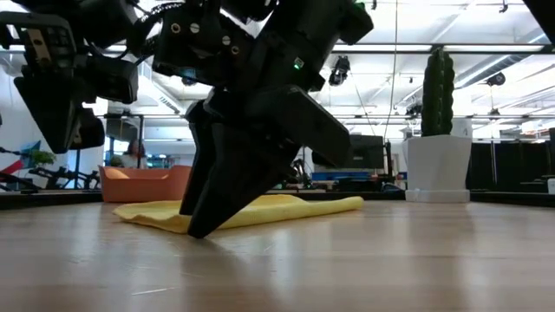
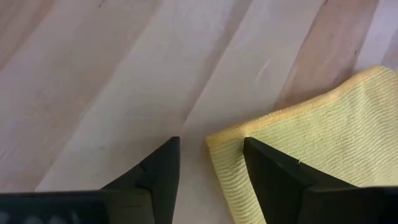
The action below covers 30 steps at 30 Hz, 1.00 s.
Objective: Roll microfiber towels into tight, uniform cylinder then place into a basket
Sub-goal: Roll the yellow towel
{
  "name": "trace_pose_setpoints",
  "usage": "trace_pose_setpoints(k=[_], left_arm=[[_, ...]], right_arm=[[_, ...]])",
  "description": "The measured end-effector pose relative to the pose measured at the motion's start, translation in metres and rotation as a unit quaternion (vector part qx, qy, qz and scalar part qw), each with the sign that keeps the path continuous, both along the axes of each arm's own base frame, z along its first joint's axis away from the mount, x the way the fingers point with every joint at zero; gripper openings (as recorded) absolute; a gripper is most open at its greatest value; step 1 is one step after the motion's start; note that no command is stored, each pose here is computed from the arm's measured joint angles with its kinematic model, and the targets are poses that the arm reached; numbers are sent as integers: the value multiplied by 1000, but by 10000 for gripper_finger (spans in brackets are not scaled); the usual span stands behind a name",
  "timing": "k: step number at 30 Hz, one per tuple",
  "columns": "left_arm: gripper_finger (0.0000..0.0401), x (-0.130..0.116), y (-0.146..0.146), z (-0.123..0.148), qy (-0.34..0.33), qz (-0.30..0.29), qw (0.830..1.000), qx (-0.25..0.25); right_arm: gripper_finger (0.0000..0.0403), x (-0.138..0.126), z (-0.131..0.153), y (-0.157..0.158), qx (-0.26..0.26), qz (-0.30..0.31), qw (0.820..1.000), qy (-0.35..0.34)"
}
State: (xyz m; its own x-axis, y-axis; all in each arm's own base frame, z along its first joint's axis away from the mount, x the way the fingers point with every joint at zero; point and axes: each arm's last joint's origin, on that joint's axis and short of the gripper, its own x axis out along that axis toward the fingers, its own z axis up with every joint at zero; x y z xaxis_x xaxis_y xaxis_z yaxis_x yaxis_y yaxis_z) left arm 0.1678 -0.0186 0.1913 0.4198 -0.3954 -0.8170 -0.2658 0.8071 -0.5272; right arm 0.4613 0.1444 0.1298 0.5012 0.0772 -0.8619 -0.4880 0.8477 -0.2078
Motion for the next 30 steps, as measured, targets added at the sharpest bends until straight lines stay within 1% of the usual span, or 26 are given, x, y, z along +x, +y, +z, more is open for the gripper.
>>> trace_pose_setpoints(k=[4, 8, 11, 13, 19, 23, 26, 28, 30], left_arm=[[1, -1, 0, 2, -7, 1, 1000, -1], [1, -2, 0, 3, -10, 1, 1000, -1], [1, -2, 0, 3, -8, 1, 1000, -1], [1, -1, 0, 2, -8, 1, 1000, -1], [1, 0, 0, 4, -20, -1, 1000, -3], [2, 1, -1, 8, -48, -15, 999, -4], [2, 3, -1, 11, -73, -22, 997, -7], [2, 6, -2, 16, -102, -24, 994, -13], [2, 8, -3, 23, -142, -35, 989, -24]], right_arm=[[161, 0, -3, -4, 29, -5, 1000, 11], [136, -2, -6, -6, 50, -5, 999, 21], [107, -3, -8, -7, 60, -3, 998, 26], [86, -2, -8, -7, 67, -13, 997, 29], [19, 0, -1, -10, 99, -77, 991, 45], [10, 0, 15, -10, 121, -126, 983, 50], [9, -2, 40, -10, 139, -151, 979, 22], [9, -5, 58, -10, 149, -164, 975, 6], [9, -8, 67, -10, 157, -180, 971, 0]])
